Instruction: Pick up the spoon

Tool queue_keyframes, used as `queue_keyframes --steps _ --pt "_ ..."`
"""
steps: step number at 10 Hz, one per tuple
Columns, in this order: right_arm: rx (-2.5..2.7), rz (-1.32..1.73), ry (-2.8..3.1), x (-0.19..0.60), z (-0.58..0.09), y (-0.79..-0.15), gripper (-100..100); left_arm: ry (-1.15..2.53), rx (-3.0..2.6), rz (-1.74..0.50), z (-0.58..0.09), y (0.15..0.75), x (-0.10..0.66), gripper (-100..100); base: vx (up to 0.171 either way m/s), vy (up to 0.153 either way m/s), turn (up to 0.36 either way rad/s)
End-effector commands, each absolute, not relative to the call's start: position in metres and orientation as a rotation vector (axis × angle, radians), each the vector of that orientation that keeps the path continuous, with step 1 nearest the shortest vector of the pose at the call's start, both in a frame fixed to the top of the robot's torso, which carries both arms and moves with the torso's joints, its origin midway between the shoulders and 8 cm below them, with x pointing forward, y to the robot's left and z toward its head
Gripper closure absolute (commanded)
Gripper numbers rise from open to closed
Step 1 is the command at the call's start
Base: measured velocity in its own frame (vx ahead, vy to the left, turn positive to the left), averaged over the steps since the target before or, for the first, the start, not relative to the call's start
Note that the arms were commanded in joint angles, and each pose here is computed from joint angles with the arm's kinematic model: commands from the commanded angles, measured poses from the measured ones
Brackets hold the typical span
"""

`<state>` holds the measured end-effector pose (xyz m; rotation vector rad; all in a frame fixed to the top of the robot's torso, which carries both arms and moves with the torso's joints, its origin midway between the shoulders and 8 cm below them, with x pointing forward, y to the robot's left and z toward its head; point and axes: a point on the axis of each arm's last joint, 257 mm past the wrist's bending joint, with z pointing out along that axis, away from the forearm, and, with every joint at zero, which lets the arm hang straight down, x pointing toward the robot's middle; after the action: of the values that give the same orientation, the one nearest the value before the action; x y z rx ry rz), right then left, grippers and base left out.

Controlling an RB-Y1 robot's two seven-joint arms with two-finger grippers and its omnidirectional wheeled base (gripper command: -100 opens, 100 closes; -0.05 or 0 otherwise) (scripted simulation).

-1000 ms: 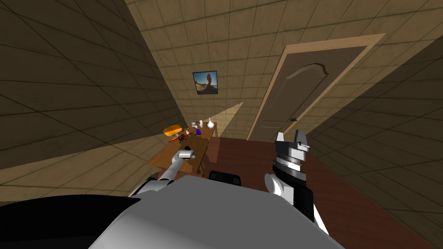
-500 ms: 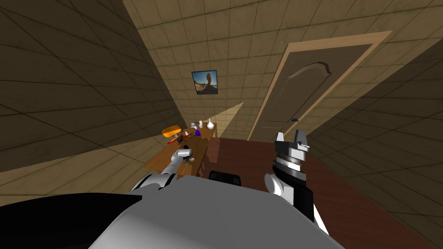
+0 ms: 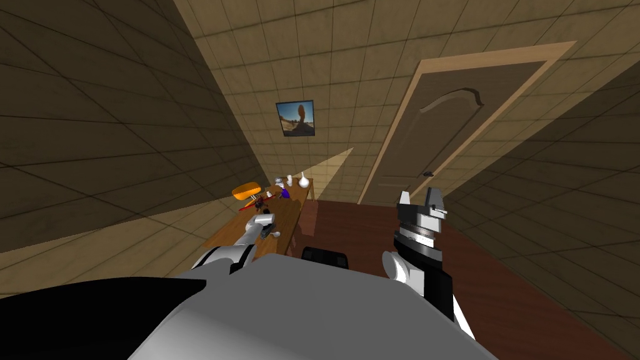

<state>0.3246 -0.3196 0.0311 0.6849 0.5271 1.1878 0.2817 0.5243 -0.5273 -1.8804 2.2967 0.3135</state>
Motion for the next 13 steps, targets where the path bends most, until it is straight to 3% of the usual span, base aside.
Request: queue_keyframes --steps 1,3,4,5,11,13 --pt "0.685 1.188 0.527 0.325 0.031 -0.320 0 2.317 -1.908 0.339 -0.525 0.528 0.271 -100 0.056 0.017 -0.007" --pt "0.685 1.188 0.527 0.325 0.031 -0.320 0 2.317 -1.910 0.341 -0.524 0.530 0.271 -100 0.028 0.009 -0.002" --pt "0.685 1.188 0.527 0.325 0.031 -0.320 0 2.320 -1.912 0.344 -0.524 0.530 0.270 0 0.000 0.000 0.000" --pt "0.685 1.188 0.527 0.325 0.031 -0.320 0 2.281 -1.972 0.345 -0.531 0.540 0.249 -100 -0.013 0.007 -0.345" --pt "0.685 1.188 0.527 0.325 0.031 -0.320 0 2.160 -2.084 0.334 -0.537 0.569 0.210 -100 -0.029 0.009 -0.232" --pt "0.685 1.188 0.527 0.325 0.031 -0.320 0 2.169 -2.117 0.356 -0.544 0.567 0.194 -100 -0.004 0.001 0.021"
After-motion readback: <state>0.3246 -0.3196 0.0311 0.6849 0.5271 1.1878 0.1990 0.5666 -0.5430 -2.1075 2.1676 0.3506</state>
